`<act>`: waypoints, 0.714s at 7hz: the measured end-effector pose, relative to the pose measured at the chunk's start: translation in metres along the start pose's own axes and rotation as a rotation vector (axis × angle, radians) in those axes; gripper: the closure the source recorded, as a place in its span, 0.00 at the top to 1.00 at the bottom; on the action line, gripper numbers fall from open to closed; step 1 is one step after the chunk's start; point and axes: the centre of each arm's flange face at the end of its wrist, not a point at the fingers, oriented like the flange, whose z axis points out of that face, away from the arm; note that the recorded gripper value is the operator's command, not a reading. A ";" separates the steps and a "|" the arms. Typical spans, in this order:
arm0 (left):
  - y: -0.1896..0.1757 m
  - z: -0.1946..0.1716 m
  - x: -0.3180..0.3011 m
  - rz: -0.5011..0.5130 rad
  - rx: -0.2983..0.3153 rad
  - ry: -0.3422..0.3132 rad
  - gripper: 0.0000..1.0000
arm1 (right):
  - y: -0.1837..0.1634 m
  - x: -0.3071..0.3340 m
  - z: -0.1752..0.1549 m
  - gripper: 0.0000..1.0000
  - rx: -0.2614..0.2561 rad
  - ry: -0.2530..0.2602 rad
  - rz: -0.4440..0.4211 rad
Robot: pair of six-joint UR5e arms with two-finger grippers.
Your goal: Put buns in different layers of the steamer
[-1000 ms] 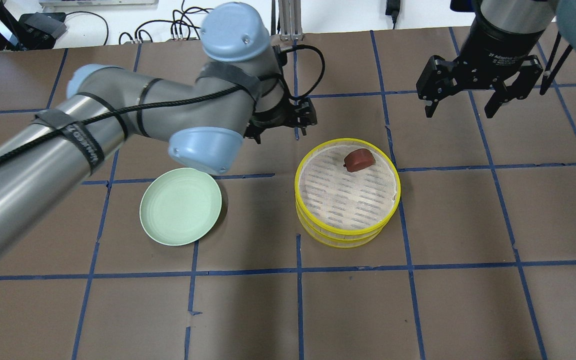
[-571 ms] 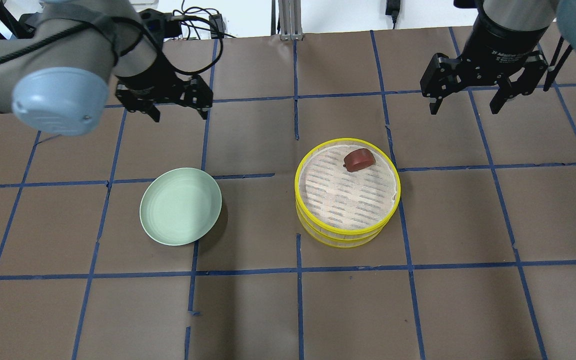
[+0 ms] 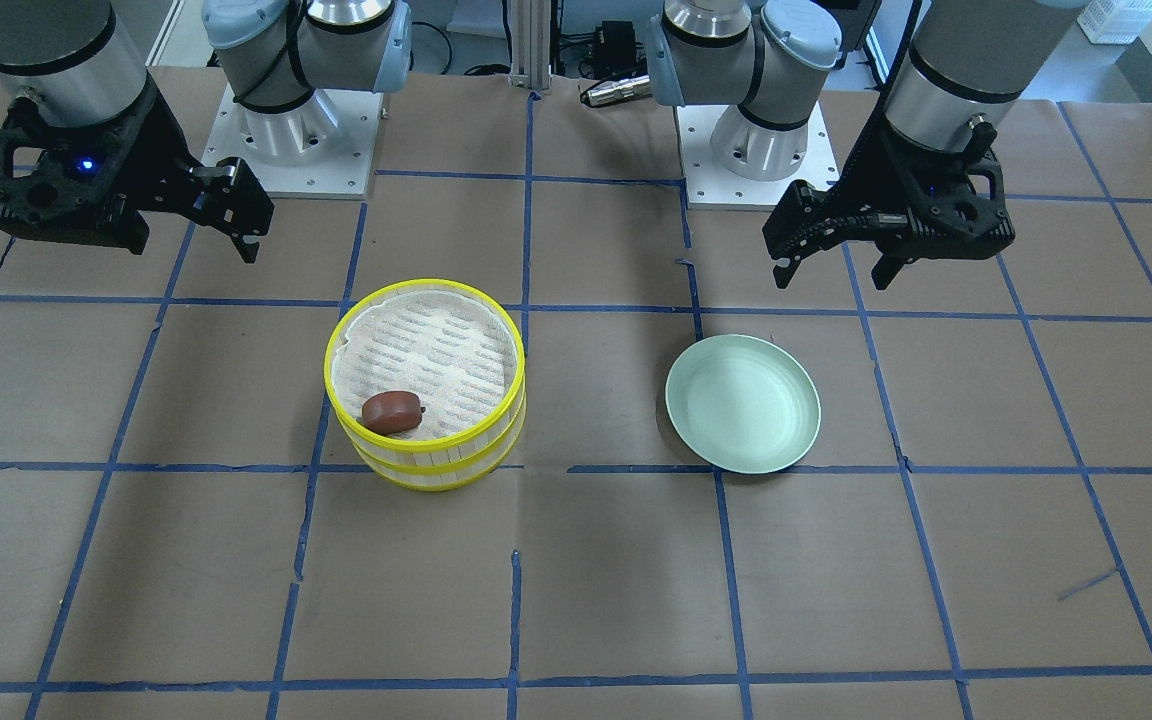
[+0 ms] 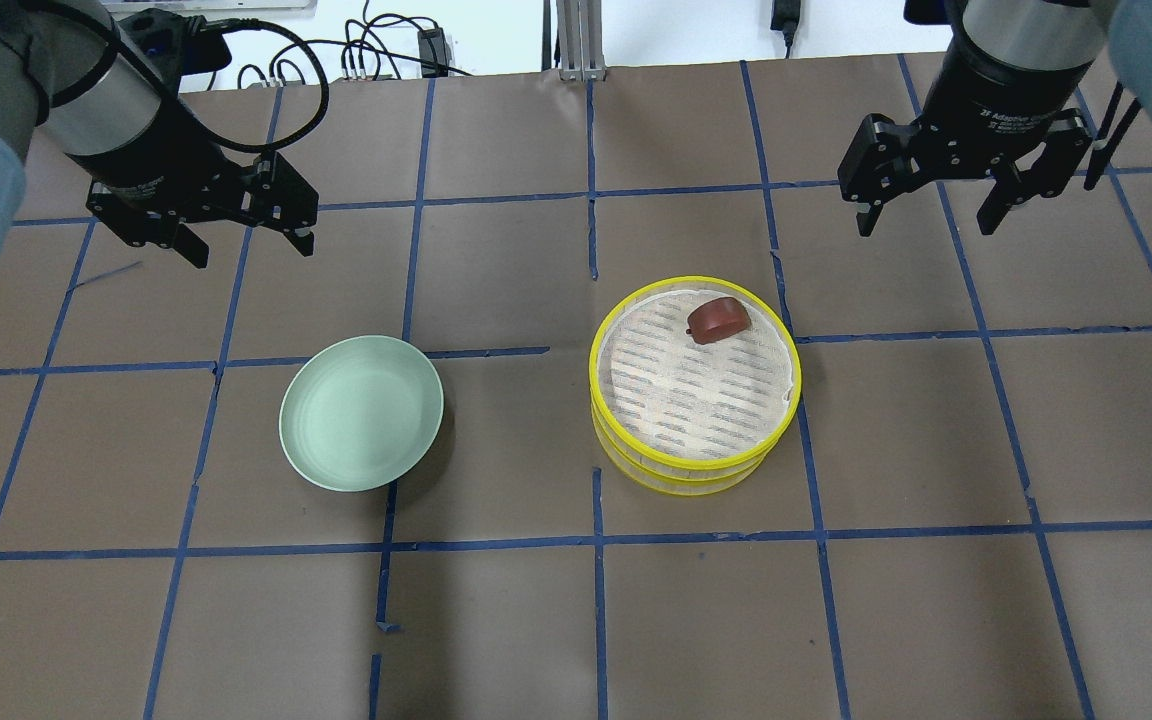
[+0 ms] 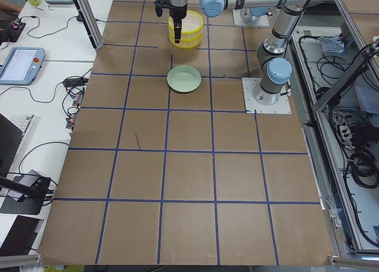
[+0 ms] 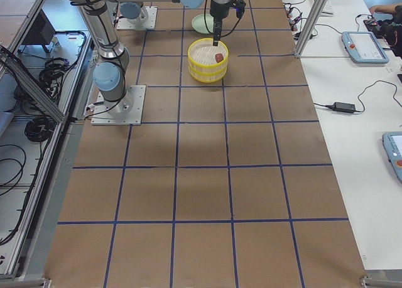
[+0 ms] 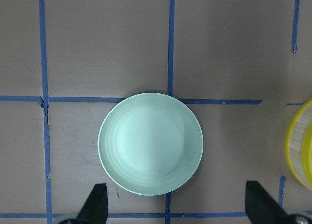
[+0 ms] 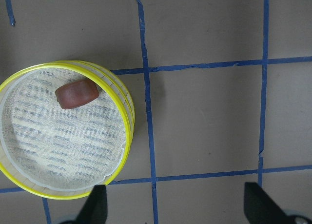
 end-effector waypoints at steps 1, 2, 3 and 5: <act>0.004 -0.002 0.000 0.001 -0.002 0.000 1.00 | 0.001 0.000 0.000 1.00 0.000 -0.001 -0.001; 0.006 -0.002 0.002 0.003 -0.003 0.000 1.00 | 0.001 0.000 0.001 1.00 -0.001 -0.002 -0.001; 0.007 -0.003 0.003 0.007 -0.004 0.000 1.00 | 0.001 0.000 0.001 1.00 0.000 -0.002 -0.002; 0.010 -0.005 0.002 0.009 -0.026 -0.024 1.00 | 0.001 -0.001 0.000 1.00 0.000 -0.007 -0.003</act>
